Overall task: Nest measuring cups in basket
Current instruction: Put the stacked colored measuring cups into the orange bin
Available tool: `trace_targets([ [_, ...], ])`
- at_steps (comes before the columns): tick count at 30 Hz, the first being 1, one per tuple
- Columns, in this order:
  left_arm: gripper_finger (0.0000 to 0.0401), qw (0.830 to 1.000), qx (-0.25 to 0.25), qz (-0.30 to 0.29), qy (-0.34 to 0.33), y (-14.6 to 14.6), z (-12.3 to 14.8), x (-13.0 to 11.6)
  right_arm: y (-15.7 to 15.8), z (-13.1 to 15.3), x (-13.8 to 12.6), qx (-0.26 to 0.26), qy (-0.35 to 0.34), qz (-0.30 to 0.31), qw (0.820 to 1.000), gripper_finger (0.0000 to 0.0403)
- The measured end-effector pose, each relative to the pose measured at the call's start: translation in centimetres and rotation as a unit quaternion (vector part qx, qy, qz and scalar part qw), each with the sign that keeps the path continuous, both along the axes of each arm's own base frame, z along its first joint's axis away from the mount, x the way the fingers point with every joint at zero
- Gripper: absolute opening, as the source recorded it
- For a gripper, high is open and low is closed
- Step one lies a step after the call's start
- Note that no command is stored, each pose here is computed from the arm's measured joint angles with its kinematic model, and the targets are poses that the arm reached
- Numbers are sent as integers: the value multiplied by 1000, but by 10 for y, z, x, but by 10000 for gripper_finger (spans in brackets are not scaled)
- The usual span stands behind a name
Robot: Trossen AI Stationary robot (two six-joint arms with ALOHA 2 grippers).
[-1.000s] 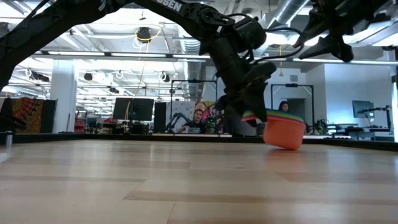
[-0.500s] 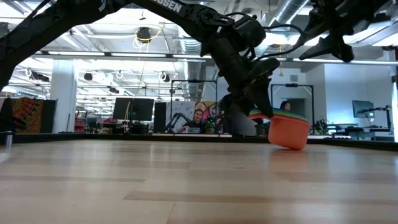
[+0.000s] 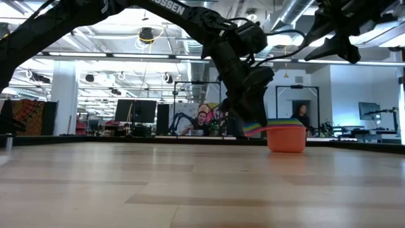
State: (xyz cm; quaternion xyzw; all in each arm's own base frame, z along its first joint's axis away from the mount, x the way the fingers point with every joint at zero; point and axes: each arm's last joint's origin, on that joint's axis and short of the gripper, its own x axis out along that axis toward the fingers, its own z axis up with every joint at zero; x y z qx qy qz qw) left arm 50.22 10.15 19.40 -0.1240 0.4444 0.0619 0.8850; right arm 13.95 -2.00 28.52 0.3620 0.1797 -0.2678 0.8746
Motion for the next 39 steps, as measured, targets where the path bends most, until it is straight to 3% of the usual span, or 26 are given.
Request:
trace_targets([
  [8, 172, 1000, 18, -13, 0, -1, 0, 1, 0, 0, 0, 1, -1, -1, 1000, 187],
  [21, 268, 998, 52, -33, -6, -12, -1, 5, 0, 0, 0, 3, -2, -4, 1000, 191],
  [26, 272, 998, 58, -17, 0, -10, -18, 10, 0, 0, 0, 2, -2, -9, 1000, 197],
  [39, 272, 996, 87, -12, 2, -1, -23, 11, 0, 0, 0, 7, -4, -14, 1000, 198],
])
